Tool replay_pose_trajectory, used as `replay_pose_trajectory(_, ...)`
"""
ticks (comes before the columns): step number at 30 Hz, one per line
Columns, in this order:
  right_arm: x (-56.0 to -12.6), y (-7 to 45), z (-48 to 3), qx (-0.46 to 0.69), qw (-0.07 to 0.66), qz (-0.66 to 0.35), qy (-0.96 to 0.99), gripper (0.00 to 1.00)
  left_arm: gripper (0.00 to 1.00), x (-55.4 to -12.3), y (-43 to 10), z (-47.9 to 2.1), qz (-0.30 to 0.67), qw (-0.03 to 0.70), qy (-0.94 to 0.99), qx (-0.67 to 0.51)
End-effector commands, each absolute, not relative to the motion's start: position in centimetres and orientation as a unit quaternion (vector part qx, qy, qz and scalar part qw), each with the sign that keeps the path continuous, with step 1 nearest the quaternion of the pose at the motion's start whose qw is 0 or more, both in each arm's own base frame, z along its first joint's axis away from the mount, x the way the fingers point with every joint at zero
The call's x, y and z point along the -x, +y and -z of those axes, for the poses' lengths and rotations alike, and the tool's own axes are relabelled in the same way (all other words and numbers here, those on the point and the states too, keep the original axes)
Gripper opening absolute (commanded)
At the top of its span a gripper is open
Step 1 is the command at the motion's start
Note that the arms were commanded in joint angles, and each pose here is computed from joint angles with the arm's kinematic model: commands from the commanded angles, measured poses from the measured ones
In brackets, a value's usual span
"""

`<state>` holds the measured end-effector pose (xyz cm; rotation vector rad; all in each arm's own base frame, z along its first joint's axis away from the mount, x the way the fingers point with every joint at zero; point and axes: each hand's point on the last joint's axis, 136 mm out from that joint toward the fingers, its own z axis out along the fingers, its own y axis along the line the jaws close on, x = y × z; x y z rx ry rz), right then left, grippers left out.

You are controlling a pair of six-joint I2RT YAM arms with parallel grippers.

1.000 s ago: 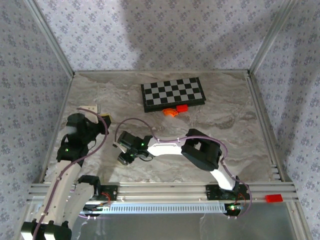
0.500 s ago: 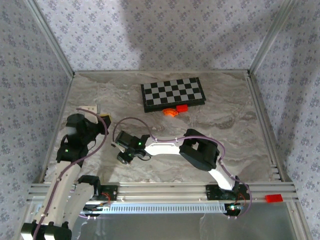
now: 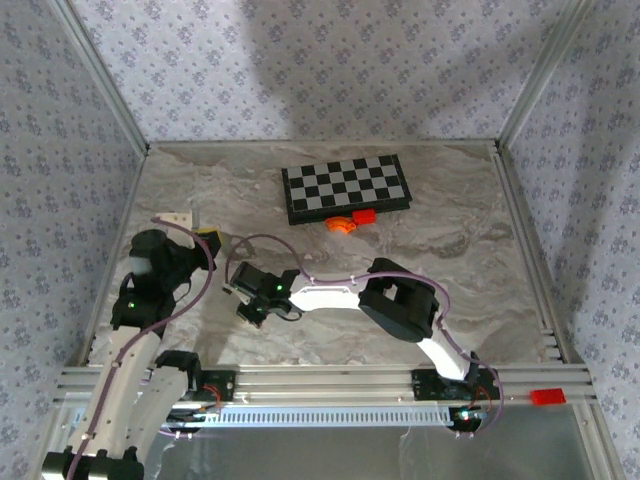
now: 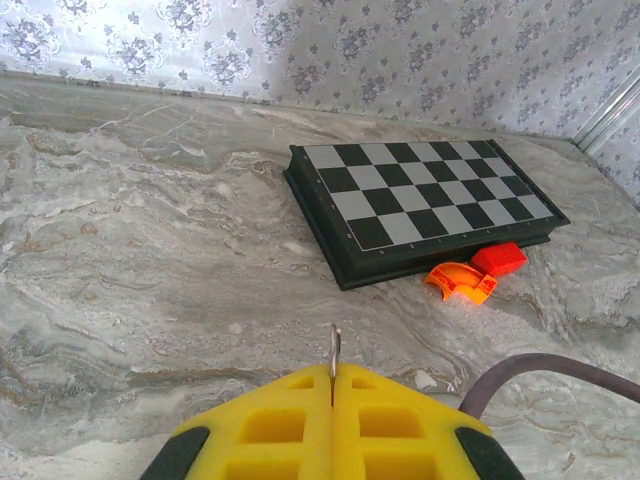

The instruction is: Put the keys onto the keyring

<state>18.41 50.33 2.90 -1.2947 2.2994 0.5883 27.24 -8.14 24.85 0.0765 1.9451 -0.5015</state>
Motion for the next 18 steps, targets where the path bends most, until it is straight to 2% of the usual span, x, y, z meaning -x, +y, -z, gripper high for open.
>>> replay_pose_trajectory(1, -18.0, 48.4, -1.8, 0.466, 0.200, -0.195, 0.839, 0.17, 0.00, -27.1, -8.2, -26.2, 0.219, 0.553, 0.803, -0.034)
replay_pose_trajectory(6, -18.6, 46.3, -2.8, 0.429, 0.193, -0.231, 0.851, 0.10, 0.00, -27.0, -8.4, -26.1, 0.224, 0.553, 0.802, -0.037)
replay_pose_trajectory(11, -19.4, 42.1, -3.4, 0.405, 0.195, -0.218, 0.866, 0.06, 0.00, -26.9, -8.3, -26.0, 0.224, 0.551, 0.803, -0.036)
replay_pose_trajectory(18, -20.1, 36.9, -5.2, 0.395, 0.206, -0.215, 0.869, 0.07, 0.00, -26.8, -8.6, -25.8, 0.232, 0.548, 0.803, -0.038)
